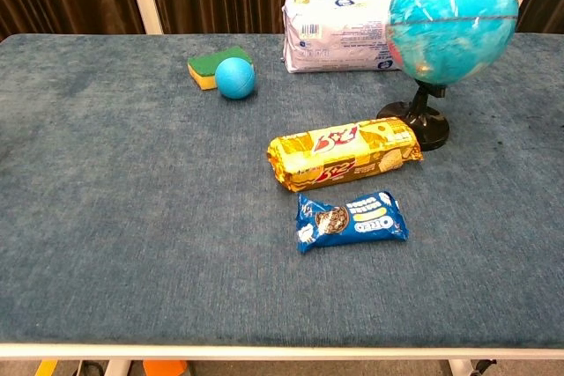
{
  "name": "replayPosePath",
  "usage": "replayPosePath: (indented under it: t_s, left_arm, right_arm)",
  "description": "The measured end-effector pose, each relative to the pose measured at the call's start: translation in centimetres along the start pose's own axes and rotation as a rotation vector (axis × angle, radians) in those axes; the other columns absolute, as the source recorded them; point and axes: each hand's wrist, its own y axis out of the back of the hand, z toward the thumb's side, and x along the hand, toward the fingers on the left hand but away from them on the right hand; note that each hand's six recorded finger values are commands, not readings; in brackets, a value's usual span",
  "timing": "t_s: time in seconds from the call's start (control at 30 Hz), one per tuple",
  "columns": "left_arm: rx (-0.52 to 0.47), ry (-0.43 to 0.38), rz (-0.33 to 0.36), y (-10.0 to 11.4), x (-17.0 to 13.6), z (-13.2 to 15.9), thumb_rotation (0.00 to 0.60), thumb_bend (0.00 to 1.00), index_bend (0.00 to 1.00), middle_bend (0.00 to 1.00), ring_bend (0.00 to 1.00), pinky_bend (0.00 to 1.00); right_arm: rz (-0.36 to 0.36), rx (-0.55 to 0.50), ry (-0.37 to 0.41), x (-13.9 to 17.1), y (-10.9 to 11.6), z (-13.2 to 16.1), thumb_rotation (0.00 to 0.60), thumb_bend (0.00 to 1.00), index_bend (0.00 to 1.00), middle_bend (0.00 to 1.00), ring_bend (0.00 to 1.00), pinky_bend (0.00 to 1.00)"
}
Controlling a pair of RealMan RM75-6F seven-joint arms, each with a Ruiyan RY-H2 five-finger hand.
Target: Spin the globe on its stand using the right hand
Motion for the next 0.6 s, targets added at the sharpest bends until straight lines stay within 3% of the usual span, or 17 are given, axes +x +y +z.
replayPosePath:
  t_s: [0.23, 0.6]
  left_arm:
    - [0.002, -0.006, 0.001, 0.0, 0.1, 0.3, 0.6, 0.06, 0.13, 0.07, 0.0, 0.08]
    - [-0.005, 0.003, 0.007, 0.1, 0.0, 0.0, 0.6, 0.06, 0.13, 0.07, 0.0, 0.08]
  right_arm:
    - [-0.058, -0.007, 0.057, 0.8, 0.8, 1.0, 0.6, 0.24, 0.0, 0.0, 0.0, 0.0]
    - [-0.082, 0.003, 0.243, 1.7, 0.8, 6.8, 0.6, 0.25, 0.0, 0.0, 0.0, 0.0]
